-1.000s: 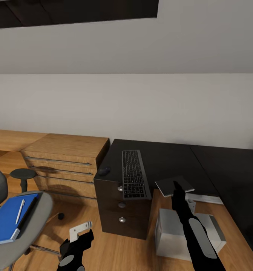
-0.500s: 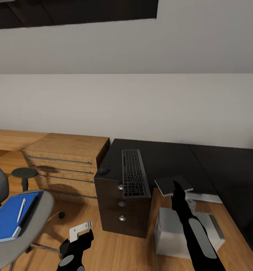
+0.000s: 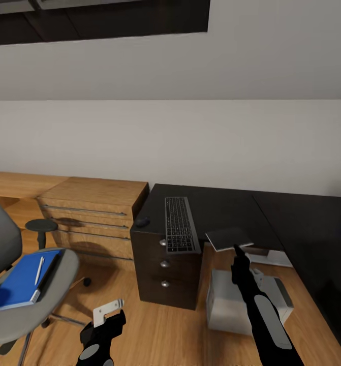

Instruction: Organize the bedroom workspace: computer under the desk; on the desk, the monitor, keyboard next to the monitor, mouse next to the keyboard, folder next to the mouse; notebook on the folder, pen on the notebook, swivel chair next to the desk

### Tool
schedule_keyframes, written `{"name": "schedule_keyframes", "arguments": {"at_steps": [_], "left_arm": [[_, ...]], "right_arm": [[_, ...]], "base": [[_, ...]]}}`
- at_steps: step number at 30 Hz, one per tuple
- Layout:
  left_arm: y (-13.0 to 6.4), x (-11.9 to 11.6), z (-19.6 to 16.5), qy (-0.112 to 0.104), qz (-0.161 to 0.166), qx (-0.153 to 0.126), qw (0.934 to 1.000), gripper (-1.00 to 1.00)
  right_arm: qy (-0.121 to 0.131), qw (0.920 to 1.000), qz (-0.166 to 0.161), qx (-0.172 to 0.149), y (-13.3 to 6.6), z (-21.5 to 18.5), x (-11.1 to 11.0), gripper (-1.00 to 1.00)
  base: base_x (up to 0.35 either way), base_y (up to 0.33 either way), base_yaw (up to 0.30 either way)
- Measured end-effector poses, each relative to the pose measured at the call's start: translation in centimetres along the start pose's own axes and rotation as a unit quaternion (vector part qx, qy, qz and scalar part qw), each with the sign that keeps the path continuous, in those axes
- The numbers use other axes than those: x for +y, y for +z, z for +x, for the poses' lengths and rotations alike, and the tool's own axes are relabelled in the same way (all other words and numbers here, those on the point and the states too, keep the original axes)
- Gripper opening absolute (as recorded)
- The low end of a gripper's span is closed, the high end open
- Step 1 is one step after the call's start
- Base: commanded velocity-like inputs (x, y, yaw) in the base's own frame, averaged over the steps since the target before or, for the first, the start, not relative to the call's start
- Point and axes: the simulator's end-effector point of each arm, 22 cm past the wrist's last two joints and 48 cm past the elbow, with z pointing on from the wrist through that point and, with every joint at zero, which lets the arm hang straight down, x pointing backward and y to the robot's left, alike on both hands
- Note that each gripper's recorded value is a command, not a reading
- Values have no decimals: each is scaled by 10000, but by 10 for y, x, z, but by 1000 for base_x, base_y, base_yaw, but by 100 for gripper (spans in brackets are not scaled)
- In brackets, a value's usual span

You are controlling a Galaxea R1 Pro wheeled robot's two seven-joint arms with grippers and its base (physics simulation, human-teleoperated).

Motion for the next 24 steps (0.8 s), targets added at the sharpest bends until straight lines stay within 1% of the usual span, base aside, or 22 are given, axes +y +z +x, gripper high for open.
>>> {"name": "schedule_keyframes", "arguments": {"at_steps": [4,5,9,18,21,24], "left_arm": [[1,2,0,-12,-22,1,10000,100],[2,6,-1,-37,-60,1,10000,100],[3,9,-2,-58,-93,1,9999,100],[3,13,-3,-68,-133,-14,9999,100],[5,17,-2,-25,-163,-9,9999,100],[9,30,8,134,-278,120,9995,100]], "right_arm": [[-18,10000,34,15,0,1,-3,100],[-30,9999,121,35,0,3,-11,100],[-34,9997,223,47,0,4,-21,100],[-66,9987,483,112,-1,11,-46,100],[-137,9979,594,206,-2,20,-56,100],[-298,9956,818,336,-6,32,-73,100]], "base": [[-194,-47,0],[-288,-80,0],[-225,-51,0],[-64,-14,0],[-11,-2,0],[-5,-1,0]]}}
